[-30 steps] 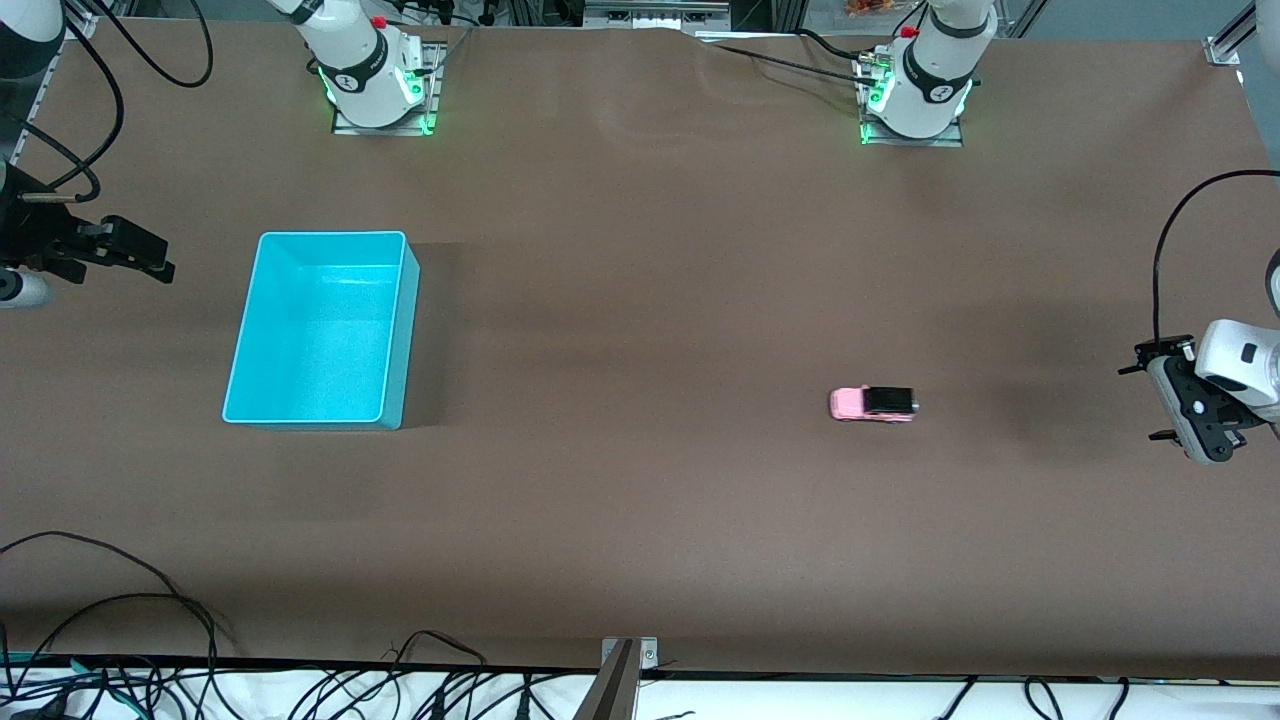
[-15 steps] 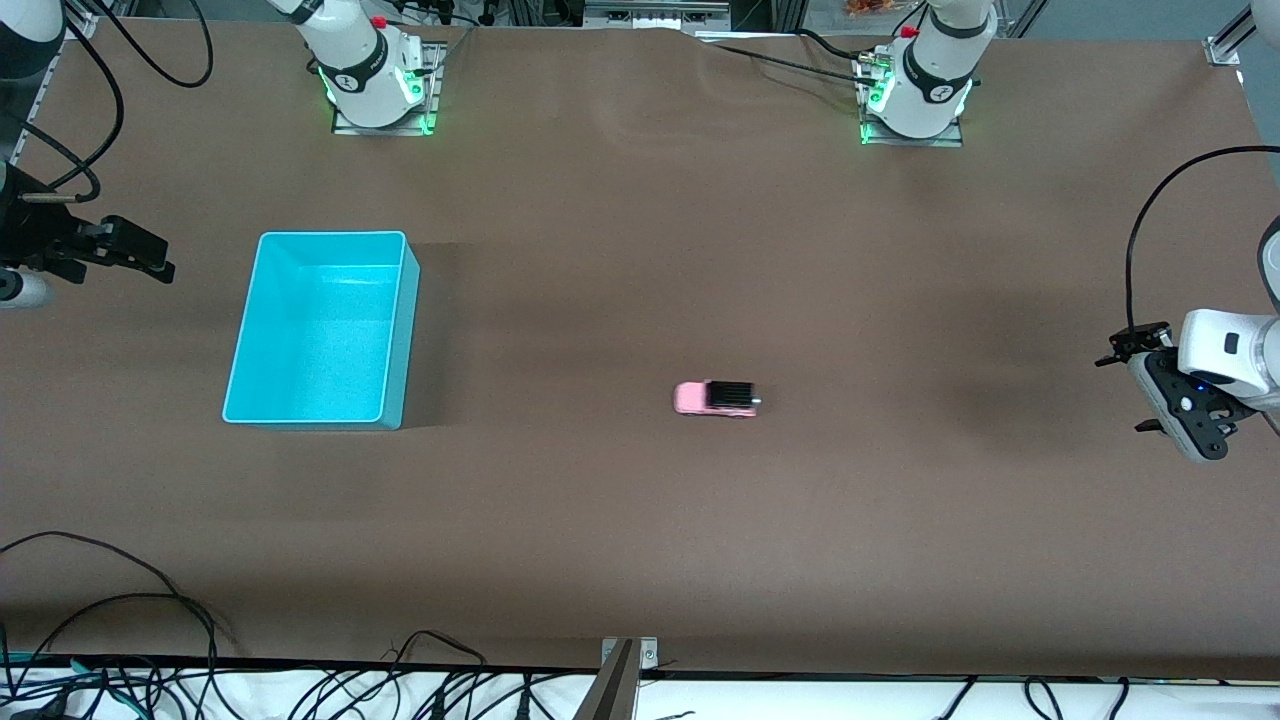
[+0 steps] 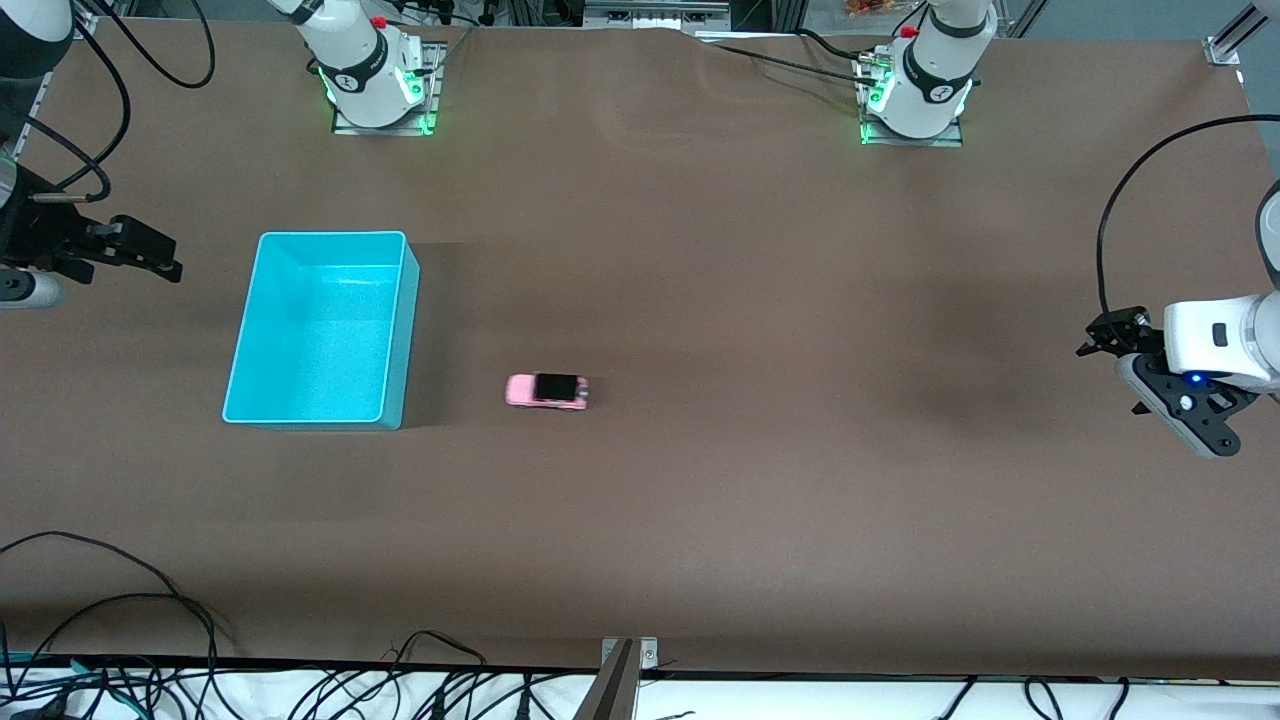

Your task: Wind and store pink jeep toy

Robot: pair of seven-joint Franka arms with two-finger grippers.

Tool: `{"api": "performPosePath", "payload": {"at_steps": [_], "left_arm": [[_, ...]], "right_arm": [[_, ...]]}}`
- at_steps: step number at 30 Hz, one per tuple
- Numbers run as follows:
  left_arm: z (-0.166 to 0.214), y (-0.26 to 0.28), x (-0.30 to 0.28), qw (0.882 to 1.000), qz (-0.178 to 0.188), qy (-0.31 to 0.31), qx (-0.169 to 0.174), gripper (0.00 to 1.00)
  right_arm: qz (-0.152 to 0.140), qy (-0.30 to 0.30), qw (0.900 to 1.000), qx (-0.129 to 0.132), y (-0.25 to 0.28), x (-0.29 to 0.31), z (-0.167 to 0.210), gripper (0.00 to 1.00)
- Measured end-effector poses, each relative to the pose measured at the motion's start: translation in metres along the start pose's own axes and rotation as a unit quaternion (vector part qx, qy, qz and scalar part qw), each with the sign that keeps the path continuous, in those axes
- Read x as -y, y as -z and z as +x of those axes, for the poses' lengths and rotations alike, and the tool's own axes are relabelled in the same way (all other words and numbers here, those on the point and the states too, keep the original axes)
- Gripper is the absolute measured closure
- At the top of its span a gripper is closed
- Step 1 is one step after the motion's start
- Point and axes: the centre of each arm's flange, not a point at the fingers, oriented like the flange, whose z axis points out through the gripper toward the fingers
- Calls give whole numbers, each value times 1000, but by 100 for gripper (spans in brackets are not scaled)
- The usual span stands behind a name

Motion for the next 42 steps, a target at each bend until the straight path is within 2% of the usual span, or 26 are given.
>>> {"api": "performPosePath", "payload": {"at_steps": [6,15,20,21,23,26,27,31,37,42], "left_arm": [[6,7,-7,998,3,65,-3,0],[24,14,-28,995,7,100,-4,0],[24,15,-29,994,7,107,-3,0],[23,15,-28,994,7,108,-3,0],[23,16,-28,994,8,109,-3,0],[25,21,-31,993,14,117,-4,0],[26,23,-34,992,16,121,-3,0],[32,37,-57,990,19,141,12,0],[36,54,-80,987,29,155,17,0],[30,68,-89,983,30,183,10,0]], "right_arm": [[0,3,1000,0,0,3,0,0],[-1,40,999,16,-17,44,8,0],[-2,116,993,27,-33,90,12,0],[-2,163,986,33,-44,113,14,0],[-2,178,983,36,-48,119,15,0],[-1,222,974,42,-57,126,18,0],[0,237,971,44,-61,129,19,0],[4,319,946,58,-92,143,29,0],[14,425,902,80,-151,166,46,0],[23,497,863,85,-200,182,57,0]]}}
